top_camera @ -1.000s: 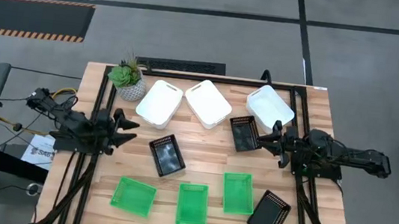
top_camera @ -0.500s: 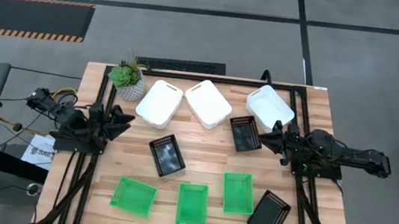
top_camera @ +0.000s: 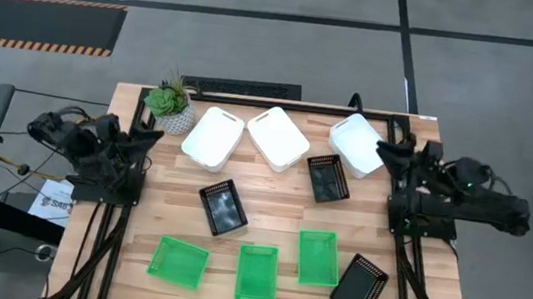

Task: Stack baskets by color
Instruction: Stack the bottom right black bin on the top right black bin

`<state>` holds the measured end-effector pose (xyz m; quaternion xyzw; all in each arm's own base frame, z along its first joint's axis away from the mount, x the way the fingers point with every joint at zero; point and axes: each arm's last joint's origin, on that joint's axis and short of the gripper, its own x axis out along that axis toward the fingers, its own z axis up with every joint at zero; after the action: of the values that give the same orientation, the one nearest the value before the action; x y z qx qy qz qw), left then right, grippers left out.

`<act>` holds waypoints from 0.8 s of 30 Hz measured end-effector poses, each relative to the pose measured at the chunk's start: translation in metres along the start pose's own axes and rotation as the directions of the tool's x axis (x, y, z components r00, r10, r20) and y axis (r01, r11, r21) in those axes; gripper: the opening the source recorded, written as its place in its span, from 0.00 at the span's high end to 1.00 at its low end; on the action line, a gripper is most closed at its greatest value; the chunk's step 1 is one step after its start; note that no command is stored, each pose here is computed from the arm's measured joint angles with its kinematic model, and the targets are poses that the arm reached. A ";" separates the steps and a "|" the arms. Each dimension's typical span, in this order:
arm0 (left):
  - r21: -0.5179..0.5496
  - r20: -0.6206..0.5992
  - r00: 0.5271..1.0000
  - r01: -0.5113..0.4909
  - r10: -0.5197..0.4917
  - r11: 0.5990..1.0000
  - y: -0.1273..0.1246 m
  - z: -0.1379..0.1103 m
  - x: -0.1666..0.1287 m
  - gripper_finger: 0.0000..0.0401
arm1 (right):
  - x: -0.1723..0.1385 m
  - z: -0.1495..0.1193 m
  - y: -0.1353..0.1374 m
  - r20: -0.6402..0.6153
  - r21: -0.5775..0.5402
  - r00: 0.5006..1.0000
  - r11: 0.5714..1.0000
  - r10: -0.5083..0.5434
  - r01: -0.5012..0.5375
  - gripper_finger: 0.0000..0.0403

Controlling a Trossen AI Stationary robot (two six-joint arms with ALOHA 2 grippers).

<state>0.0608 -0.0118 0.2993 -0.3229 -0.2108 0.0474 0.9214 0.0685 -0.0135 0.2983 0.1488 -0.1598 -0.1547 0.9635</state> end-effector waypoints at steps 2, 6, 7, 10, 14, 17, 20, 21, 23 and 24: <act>0.049 -0.054 0.996 -0.064 0.067 0.997 -0.009 0.011 0.006 0.44 | 0.008 0.011 0.004 -0.110 -0.041 0.989 0.995 -0.095 0.091 0.61; 0.146 -0.147 0.956 -0.233 0.254 0.962 -0.024 0.025 0.020 0.44 | 0.029 0.024 0.012 -0.336 -0.144 0.909 0.968 -0.245 0.208 0.55; 0.162 -0.170 0.938 -0.275 0.301 0.948 -0.026 0.027 0.022 0.44 | 0.035 0.024 0.013 -0.394 -0.165 0.876 0.959 -0.279 0.231 0.53; 0.187 -0.246 0.879 -0.371 0.409 0.910 -0.032 0.028 0.029 0.44 | 0.050 0.019 0.016 -0.541 -0.208 0.752 0.927 -0.376 0.313 0.50; 0.216 -0.327 0.787 -0.477 0.523 0.852 -0.032 0.020 0.033 0.44 | 0.060 0.003 0.015 -0.705 -0.243 0.521 0.854 -0.481 0.459 0.49; 0.228 -0.387 0.716 -0.536 0.581 0.813 -0.028 0.009 0.033 0.44 | 0.065 -0.019 0.016 -0.847 -0.235 0.301 0.816 -0.438 0.527 0.49; 0.256 -0.435 0.655 -0.567 0.617 0.783 -0.024 0.002 0.031 0.44 | 0.063 -0.041 0.022 -0.930 -0.278 0.060 0.800 -0.364 0.532 0.50; 0.265 -0.441 0.641 -0.575 0.628 0.774 -0.023 0.000 0.031 0.44 | 0.061 -0.046 0.027 -0.938 -0.293 0.003 0.796 -0.348 0.530 0.50; 0.275 -0.444 0.627 -0.584 0.640 0.764 -0.022 -0.001 0.030 0.44 | 0.058 -0.054 0.037 -0.944 -0.309 -0.067 0.797 -0.323 0.519 0.51; 0.279 -0.445 0.624 -0.585 0.643 0.761 -0.022 -0.001 0.030 0.44 | 0.056 -0.058 0.044 -0.947 -0.307 -0.083 0.801 -0.310 0.514 0.51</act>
<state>0.0873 -0.0230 0.3226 -0.3256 0.1697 0.2821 0.8864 0.1504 0.0214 0.2753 0.3259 0.5710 -0.2871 0.6967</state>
